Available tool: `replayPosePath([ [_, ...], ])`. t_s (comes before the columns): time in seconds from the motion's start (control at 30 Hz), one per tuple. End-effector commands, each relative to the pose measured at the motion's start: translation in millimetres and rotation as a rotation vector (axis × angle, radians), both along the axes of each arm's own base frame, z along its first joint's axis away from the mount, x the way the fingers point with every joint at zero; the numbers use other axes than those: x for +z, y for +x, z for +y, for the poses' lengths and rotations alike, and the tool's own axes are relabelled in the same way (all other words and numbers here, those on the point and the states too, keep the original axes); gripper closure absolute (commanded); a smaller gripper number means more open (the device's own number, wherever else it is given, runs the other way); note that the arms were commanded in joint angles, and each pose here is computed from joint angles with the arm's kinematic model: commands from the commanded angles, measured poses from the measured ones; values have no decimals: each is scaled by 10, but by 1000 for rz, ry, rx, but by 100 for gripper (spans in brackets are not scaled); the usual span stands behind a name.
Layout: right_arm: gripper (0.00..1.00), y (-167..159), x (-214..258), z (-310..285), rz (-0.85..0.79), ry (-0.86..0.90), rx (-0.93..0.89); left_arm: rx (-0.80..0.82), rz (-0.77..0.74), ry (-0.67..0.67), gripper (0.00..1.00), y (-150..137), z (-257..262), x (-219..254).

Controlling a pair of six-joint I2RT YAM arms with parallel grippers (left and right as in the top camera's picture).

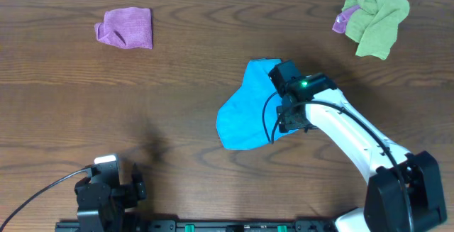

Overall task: Fold the cloth
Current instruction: 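Regrasp the blue cloth corner near its tag with the right gripper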

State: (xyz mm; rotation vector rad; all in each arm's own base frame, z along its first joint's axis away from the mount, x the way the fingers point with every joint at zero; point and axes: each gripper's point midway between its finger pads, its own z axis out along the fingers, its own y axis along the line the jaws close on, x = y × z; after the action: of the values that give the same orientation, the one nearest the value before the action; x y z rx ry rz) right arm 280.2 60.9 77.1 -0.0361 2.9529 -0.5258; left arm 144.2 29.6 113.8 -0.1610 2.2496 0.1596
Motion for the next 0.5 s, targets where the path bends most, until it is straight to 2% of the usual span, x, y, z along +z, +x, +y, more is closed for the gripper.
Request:
replayPosePath([
  [0.0,1,-2,46,-62,-29,-13,-54,19,-5,6,5,-8,32,11],
  [0.3,1,-209,1,10,73,43,-31,19,-5,6,5,-9,33,11],
  [0.47,1,-344,79,-30,60,63,-10,19,-5,6,5,-9,33,11],
])
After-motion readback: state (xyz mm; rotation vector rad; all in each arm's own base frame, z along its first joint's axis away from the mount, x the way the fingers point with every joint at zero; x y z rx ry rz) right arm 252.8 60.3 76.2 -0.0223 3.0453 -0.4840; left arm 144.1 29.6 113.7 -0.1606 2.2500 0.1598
